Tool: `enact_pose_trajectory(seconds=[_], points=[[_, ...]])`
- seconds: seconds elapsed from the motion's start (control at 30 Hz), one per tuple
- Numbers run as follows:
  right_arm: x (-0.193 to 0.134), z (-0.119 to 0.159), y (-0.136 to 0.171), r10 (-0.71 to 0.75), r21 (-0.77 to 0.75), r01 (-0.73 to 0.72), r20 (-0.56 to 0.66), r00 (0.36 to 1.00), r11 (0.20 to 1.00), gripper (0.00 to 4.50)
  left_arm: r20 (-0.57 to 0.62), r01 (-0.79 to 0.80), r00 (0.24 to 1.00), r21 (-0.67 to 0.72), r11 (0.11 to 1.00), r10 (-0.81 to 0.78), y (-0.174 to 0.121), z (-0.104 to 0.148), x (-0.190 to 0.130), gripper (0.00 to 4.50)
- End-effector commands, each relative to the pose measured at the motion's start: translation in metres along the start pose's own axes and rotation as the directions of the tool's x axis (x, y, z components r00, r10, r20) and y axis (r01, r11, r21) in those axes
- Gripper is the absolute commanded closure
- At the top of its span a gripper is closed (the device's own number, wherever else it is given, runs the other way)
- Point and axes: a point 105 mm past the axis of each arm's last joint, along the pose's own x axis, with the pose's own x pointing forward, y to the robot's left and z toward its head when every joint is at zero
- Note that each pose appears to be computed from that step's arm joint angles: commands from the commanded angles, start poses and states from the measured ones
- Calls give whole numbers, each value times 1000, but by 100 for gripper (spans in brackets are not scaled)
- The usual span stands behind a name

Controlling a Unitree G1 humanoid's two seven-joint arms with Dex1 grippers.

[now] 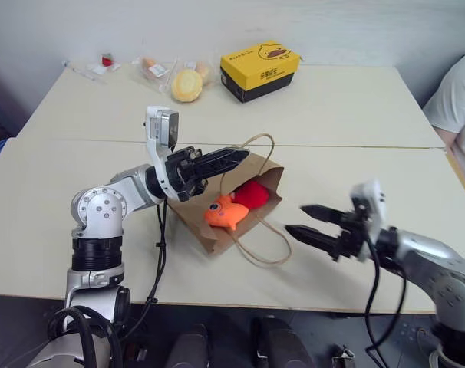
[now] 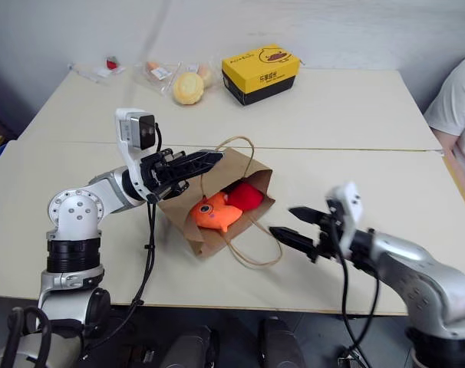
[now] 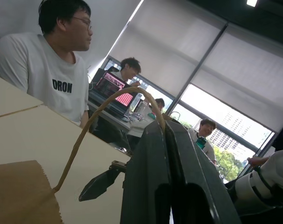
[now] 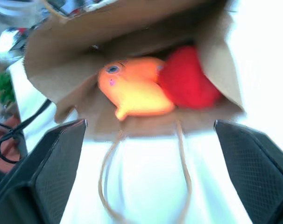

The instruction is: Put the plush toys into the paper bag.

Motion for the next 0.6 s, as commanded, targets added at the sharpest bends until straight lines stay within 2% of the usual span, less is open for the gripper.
enact_pose_trajectory(seconds=[0.03,0.13,0.23,0.33,0.5,0.6], points=[[-40,-37,-4,-93,296,138,-162,982,945,4,1,26,1000,35,999,-27,-5,8,1,450],[-47,-56,11,-60,425,148,-214,975,893,4,-1,41,999,33,999,-41,-5,9,2,450],[-38,-63,20,-42,505,132,-186,982,853,4,1,41,999,38,998,-41,-3,12,2,450],[-24,-59,18,-86,600,137,-114,990,788,4,-3,49,999,43,998,-49,-4,15,4,450],[-5,-66,35,-47,665,157,-180,982,730,4,10,45,999,46,998,-46,-3,18,5,450],[11,-66,43,-33,696,144,-170,985,703,4,44,45,998,50,998,-47,-3,24,6,450]])
